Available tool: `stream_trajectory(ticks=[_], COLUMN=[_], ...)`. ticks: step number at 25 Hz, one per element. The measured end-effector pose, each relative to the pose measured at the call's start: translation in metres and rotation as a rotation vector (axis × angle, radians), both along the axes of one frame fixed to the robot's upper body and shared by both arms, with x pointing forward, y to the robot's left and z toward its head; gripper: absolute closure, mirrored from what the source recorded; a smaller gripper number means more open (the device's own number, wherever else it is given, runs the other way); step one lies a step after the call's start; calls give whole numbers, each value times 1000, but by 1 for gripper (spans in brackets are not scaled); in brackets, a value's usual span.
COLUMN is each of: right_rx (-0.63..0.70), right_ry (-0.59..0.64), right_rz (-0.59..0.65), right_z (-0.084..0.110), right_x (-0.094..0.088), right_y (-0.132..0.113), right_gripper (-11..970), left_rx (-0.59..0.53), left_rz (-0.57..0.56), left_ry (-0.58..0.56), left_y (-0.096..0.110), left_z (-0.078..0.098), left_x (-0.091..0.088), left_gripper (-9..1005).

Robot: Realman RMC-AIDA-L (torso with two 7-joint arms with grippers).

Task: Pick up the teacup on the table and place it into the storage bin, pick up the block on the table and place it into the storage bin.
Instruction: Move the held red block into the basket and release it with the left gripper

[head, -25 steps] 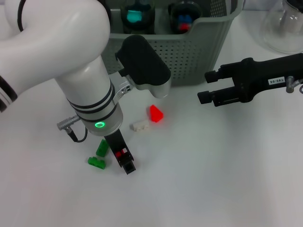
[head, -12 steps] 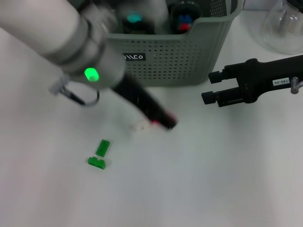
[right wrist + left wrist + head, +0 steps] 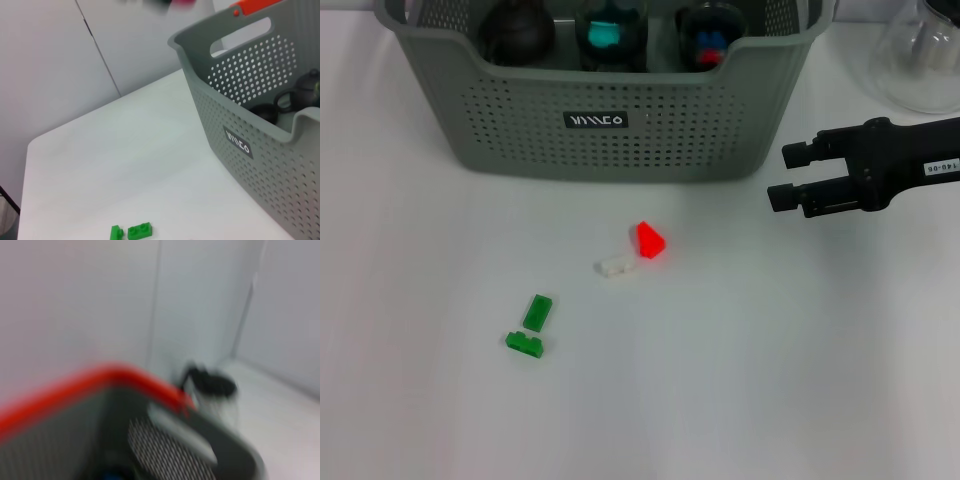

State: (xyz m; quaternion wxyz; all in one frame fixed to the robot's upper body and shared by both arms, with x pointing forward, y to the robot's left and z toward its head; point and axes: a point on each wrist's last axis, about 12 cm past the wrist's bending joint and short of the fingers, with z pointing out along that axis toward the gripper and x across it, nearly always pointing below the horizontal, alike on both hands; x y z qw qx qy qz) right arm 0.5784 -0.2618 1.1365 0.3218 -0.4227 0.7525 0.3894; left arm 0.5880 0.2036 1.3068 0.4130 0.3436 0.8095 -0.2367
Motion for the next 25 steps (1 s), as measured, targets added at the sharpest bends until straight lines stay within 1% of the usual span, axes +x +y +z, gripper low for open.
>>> stream_trajectory(ticks=[2,3,6,8,11,12,13,14,15,18,23,25], right_rx=[-1,-3,-10,-12,-13,-13,-14,-14,-15,-17,-16,-16], right_ry=[-2,-4,-9,-12,-15,-17,-18,-18,-19,-20,-22,-21], right_rz=[-2,-3,2,6,9,11,12,14,16,20,23,23], right_z=[0,0,1,2,3,3,4,4,4,5,5,5], right_x=[0,1,3,3,4,5,5,5,6,6,6,6], right_y=[0,0,2,3,4,4,4,5,5,6,7,8], right_gripper=[180,180,180,180,180,180,180,180,180,180,180,180], left_rx=[-16,-18,18,83,177,202,249,277,325,369,423,436], left_rz=[-2,-5,19,62,118,134,165,182,206,218,215,214], left_ry=[-56,-66,-77,-67,-59,-64,-70,-74,-73,-61,-48,-42], left_y=[-11,-17,-37,-53,-65,-68,-71,-72,-75,-79,-83,-83], left_z=[8,9,5,-6,-23,-26,-34,-38,-47,-61,-79,-83], left_x=[18,26,56,81,102,107,114,118,123,127,125,124], left_gripper=[325,325,326,326,326,326,326,326,326,326,327,327])
